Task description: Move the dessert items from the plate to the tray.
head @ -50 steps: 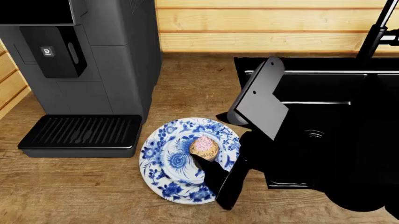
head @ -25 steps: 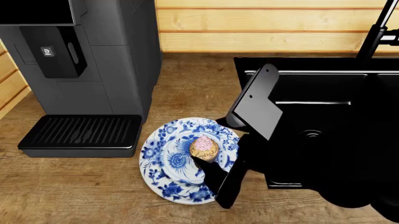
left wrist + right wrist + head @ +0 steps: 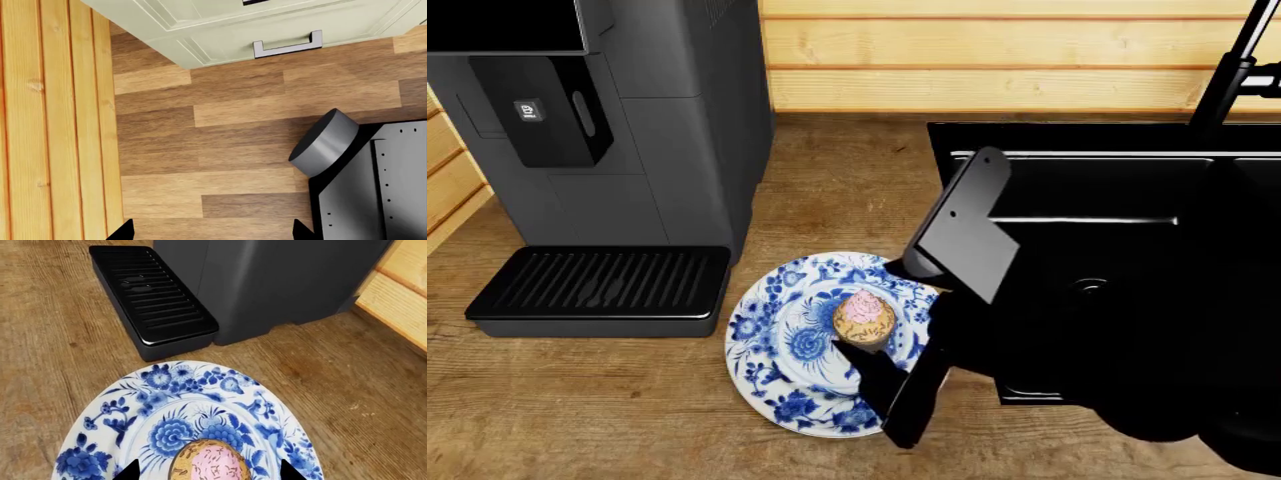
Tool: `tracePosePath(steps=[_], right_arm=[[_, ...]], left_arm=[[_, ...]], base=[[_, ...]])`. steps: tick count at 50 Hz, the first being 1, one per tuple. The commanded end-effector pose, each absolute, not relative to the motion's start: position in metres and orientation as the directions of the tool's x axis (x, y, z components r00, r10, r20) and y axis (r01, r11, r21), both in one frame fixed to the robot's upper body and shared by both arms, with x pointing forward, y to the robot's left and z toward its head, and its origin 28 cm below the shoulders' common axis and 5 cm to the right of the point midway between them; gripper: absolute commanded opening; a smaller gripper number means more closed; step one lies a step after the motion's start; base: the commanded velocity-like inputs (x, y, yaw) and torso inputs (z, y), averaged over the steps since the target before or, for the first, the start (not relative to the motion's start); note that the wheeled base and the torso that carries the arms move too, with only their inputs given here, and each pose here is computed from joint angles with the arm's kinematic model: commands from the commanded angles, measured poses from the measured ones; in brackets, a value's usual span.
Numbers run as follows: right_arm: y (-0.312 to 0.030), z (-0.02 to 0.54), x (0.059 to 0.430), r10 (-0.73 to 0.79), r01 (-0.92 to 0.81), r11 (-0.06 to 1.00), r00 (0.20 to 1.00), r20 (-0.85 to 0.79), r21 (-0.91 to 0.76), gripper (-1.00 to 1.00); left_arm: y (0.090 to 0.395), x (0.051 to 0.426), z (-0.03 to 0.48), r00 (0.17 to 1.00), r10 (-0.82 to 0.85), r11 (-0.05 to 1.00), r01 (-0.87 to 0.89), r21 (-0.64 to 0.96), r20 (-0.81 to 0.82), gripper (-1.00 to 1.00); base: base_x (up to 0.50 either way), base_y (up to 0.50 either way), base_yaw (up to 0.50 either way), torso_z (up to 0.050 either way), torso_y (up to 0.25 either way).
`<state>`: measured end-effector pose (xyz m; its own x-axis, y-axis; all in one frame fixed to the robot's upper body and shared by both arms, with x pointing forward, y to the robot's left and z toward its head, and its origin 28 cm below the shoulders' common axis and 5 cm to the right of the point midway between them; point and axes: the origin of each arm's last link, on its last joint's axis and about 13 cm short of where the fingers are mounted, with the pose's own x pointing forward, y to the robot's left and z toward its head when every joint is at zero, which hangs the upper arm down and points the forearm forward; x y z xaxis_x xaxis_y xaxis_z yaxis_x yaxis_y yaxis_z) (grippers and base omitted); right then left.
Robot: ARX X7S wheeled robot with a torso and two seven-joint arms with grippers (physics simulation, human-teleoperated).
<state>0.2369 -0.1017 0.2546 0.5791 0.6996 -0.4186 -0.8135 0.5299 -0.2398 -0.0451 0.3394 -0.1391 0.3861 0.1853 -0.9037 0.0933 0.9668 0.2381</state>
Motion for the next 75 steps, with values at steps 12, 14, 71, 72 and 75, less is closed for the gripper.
tracePosePath(steps=[12,14,71,72,75], right_arm=[[-0.101,0.249,0.244,0.698,-0.817,0.531,0.573,-0.429,-0.226,1.00],[-0.101,0.248,0.245,0.697,-0.816,0.533,0.573,-0.430,-0.224,1.00],[-0.100,0.231,0.249,0.694,-0.826,0.535,0.549,-0.466,-0.177,1.00],[-0.100,0.231,0.249,0.694,-0.826,0.535,0.549,-0.467,-0.176,1.00],[-0.101,0.231,0.249,0.693,-0.826,0.536,0.549,-0.467,-0.176,1.00]], left_arm=[[0.339,-0.045,-0.139,0.385,0.184,0.967,0.092,0.236,-0.905,1.00],[0.339,-0.045,-0.139,0.385,0.184,0.967,0.092,0.236,-0.904,1.00],[0.339,-0.045,-0.139,0.382,0.179,0.968,0.097,0.232,-0.907,1.00],[0.339,-0.045,-0.139,0.382,0.179,0.968,0.098,0.232,-0.907,1.00],[0.339,-0.045,-0.139,0.381,0.179,0.968,0.098,0.232,-0.907,1.00]], base=[[0.00,0.00,0.00,0.000,0.000],[0.00,0.00,0.00,0.000,0.000],[0.00,0.00,0.00,0.000,0.000],[0.00,0.00,0.00,0.000,0.000],[0.00,0.00,0.00,0.000,0.000]])
